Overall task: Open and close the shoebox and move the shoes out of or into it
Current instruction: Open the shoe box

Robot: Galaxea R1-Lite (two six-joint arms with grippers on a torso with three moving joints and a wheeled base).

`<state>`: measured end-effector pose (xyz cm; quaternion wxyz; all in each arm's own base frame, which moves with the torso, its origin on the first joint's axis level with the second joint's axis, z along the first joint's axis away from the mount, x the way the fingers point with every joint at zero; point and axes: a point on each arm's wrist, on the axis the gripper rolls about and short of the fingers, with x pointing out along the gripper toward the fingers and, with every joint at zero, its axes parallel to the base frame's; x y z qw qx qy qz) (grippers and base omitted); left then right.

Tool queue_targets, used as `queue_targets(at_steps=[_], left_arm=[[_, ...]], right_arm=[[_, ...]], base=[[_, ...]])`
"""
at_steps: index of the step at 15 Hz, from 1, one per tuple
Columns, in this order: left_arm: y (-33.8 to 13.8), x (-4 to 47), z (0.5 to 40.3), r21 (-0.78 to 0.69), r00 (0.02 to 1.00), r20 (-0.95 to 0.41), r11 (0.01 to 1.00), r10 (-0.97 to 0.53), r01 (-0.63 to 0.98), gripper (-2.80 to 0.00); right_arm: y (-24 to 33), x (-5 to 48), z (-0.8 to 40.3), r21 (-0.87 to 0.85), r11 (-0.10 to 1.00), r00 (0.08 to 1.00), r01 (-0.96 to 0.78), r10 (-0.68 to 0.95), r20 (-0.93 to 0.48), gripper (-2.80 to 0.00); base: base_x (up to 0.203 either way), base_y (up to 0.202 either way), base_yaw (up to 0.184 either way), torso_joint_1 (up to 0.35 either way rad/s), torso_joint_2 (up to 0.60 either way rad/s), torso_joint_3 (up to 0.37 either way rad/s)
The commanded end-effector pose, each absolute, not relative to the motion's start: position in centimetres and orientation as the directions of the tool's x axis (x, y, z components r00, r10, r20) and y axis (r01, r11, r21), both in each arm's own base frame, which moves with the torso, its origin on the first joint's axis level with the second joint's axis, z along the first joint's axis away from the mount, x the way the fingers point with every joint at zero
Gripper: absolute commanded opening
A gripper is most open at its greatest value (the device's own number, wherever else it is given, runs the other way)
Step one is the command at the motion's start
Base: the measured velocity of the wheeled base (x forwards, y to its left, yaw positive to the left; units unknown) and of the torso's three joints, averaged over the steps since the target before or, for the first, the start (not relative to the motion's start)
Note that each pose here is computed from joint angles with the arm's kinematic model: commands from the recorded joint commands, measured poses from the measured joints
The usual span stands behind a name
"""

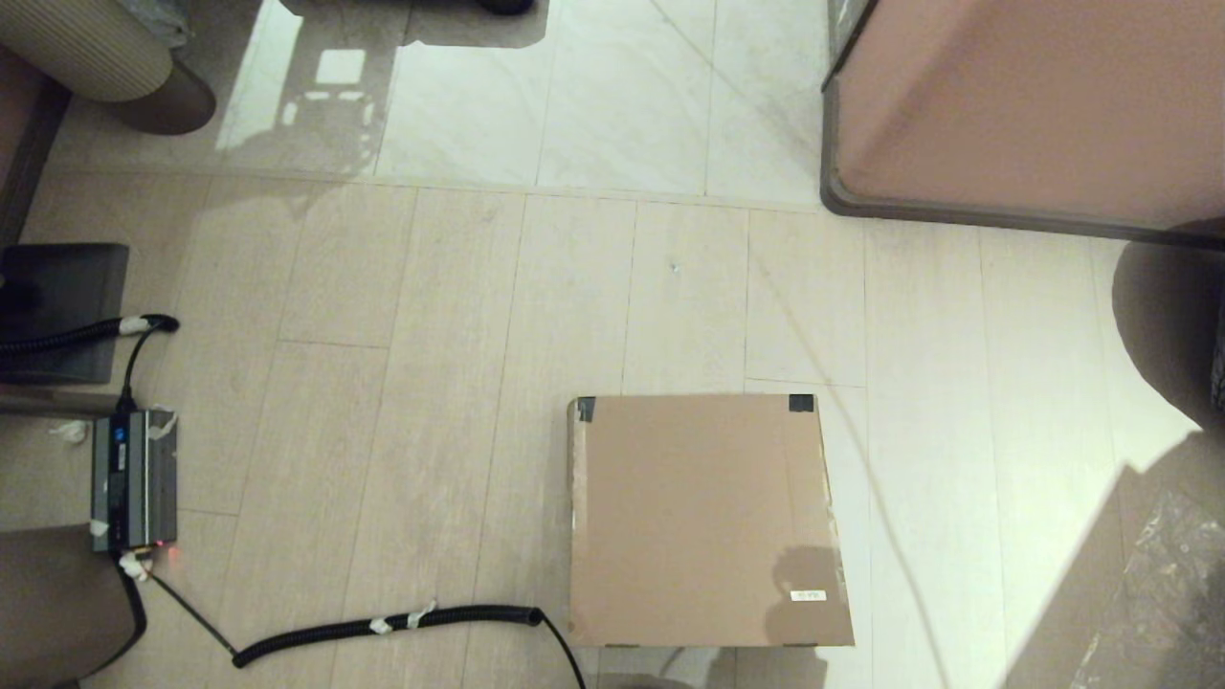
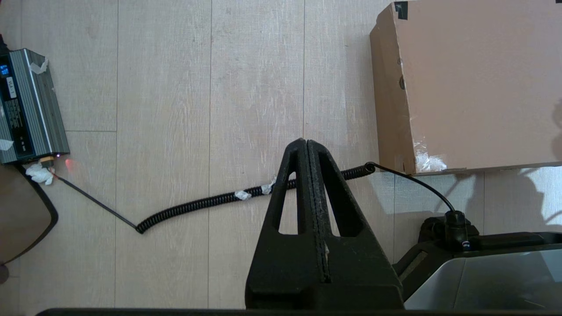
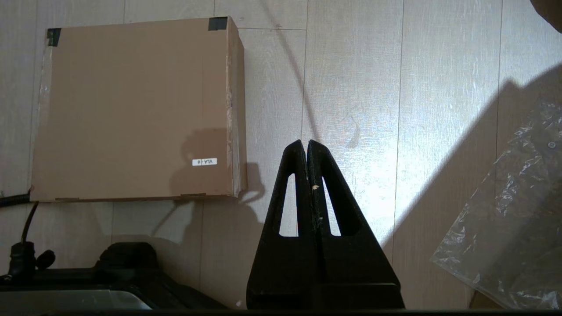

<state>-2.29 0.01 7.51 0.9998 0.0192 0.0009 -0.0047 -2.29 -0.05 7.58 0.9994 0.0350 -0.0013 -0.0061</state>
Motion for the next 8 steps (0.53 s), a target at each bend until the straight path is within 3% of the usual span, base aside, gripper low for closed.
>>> queue_targets(at_steps=[1, 8], left_arm=[[0.01, -2.28, 7.52, 0.038, 1.000, -0.003, 0.999, -0.009, 0.009, -2.80], [0.01, -2.32, 7.54, 0.042, 1.000, -0.008, 0.999, -0.009, 0.010, -2.80]], right_arm=[[-0.05, -2.27, 7.57, 0.068, 0.998, 1.000, 0.011, -0.011, 0.000, -2.80], [0.00, -2.31, 7.56, -0.033, 0.999, 1.000, -0.012, 0.011, -0.027, -2.80]], base=[[0.000, 0.000, 0.000, 0.000, 0.00, 0.000], [0.000, 0.000, 0.000, 0.000, 0.00, 0.000]])
